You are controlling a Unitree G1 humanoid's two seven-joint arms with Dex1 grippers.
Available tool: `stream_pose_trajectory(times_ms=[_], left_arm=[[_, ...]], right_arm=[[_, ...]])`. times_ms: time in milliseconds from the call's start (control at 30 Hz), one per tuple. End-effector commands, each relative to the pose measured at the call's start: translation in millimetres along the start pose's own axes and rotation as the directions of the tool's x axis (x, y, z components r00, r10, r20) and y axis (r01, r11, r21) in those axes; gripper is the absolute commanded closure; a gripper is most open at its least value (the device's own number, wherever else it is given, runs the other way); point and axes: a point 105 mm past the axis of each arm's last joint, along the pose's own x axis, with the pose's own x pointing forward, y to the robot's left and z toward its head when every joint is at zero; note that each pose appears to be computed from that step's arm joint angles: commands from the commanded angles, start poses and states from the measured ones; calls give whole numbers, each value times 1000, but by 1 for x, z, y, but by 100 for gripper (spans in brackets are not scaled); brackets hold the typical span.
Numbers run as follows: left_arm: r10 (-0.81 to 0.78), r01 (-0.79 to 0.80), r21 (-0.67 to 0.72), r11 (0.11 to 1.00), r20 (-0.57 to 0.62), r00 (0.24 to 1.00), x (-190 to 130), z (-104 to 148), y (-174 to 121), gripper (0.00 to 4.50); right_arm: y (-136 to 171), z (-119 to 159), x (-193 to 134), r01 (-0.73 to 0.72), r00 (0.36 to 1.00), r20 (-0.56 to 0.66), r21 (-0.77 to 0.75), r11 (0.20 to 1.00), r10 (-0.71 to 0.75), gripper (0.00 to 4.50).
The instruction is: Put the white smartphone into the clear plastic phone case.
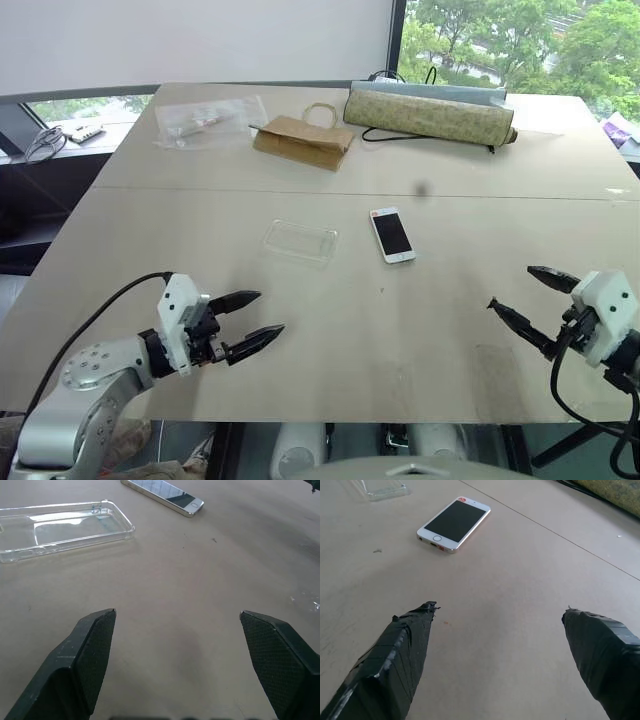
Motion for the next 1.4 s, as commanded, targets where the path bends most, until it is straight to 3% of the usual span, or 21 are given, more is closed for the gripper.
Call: stream_pose_trajectory(times_ms=[33,167,300,433,767,933,1233,1400], left_arm=[[55,-58,50,997,44,997,0,15,9,29],[160,-168,94,981,80,984,3,30,32,29],[160,-167,127,978,61,985,9,40,44,29],[125,-96,293,951,-84,989,27,47,54,29],[-72,181,411,893,-267,961,75,46,82,29],[-162,286,403,870,-313,936,99,49,90,29],[-240,409,346,844,-438,866,112,36,99,432],[-308,466,328,822,-432,848,104,43,93,442]], right_arm=[[7,17,3,-34,998,59,-49,998,37,0],[28,38,9,-130,976,162,-95,987,144,0],[59,58,6,-327,913,226,-94,940,340,0],[74,61,1,-427,877,184,-129,895,444,0],[79,53,-6,-378,909,136,-126,917,394,0],[86,56,-8,-348,921,146,-114,931,362,0],[93,55,-13,-289,944,136,-98,952,301,0],[96,53,-13,-276,949,136,-87,957,286,0]])
